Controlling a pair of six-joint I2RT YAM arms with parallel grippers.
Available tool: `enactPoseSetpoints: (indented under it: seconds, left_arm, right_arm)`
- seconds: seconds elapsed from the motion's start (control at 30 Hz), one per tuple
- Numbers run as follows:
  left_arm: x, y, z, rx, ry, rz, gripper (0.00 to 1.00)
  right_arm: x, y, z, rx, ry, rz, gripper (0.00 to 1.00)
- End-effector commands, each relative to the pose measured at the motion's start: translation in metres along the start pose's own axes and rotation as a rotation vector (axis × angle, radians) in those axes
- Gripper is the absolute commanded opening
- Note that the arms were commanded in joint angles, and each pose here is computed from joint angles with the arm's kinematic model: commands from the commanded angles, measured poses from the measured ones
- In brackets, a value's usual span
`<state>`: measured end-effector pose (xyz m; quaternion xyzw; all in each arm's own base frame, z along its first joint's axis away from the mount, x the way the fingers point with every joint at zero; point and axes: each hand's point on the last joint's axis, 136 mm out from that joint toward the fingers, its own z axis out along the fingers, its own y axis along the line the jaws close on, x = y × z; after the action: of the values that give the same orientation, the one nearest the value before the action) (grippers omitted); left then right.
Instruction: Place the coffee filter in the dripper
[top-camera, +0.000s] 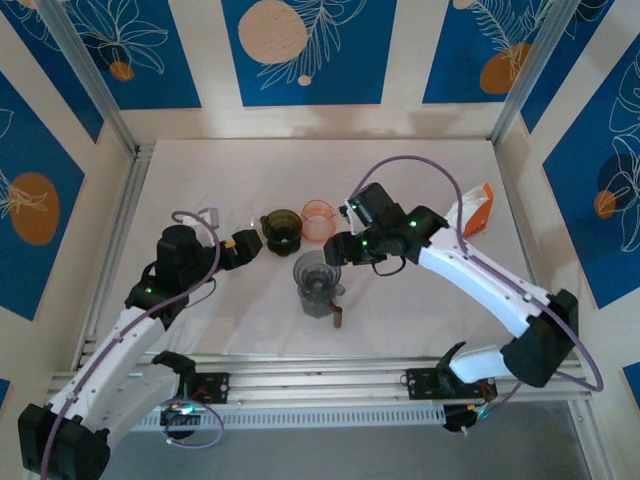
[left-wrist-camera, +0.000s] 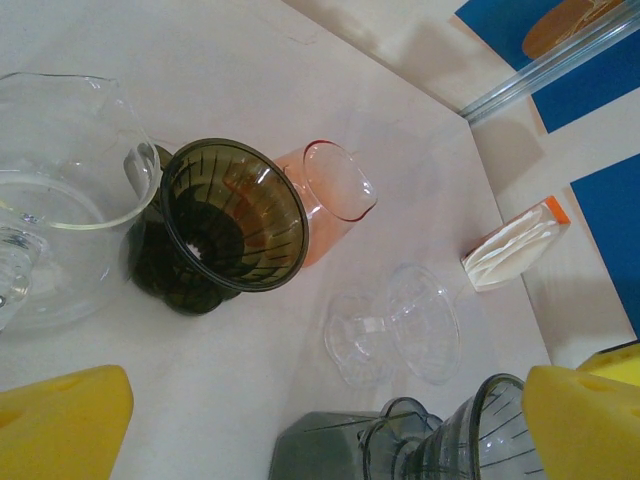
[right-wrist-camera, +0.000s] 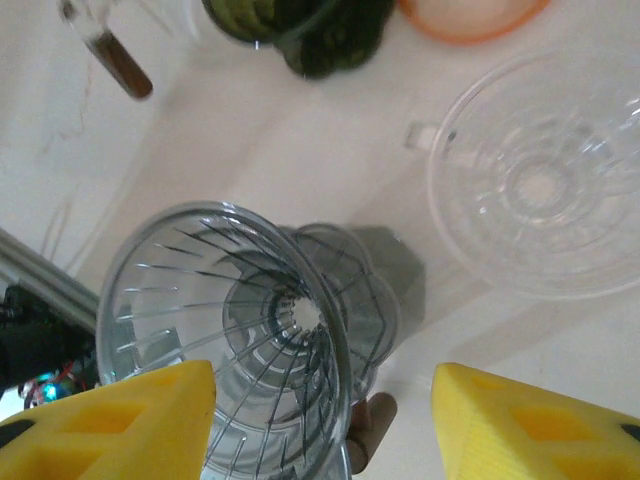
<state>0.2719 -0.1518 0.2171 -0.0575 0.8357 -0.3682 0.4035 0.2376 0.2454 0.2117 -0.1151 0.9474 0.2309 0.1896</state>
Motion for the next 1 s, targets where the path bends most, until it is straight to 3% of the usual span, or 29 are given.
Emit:
enactPoseSetpoints:
  seconds: [0.0,0.23,0.53,0.67,0.97]
  left_arm:
    - [-0.003,-0.007,0.000,0.028,-0.007,0.010,1.00]
    - [0.004,-0.006,0.004,0.058,-0.004,-0.004,1.00]
    - [0.013,-0.004,0.011,0.083,0.026,-0.017,1.00]
    - [0.016,-0.002,0.012,0.079,0.040,-0.011,1.00]
    - [0.019,0.003,0.014,0.065,0.043,0.003,1.00]
  right_arm:
    - [-0.024,-0.026,-0.029,0.099,-0.174,0.055,0.60]
    - [-0.069,-0.135,-0.068,0.268,-0.391,0.362,0.60]
    - [-0.061,-0.288,-0.071,0.603,-0.402,0.745,0.56]
    - [-0.050,-0.324,-0.070,0.654,-0.391,0.836,0.51]
    - [-0.053,-0.363,-0.062,0.718,-0.335,0.831,0.42]
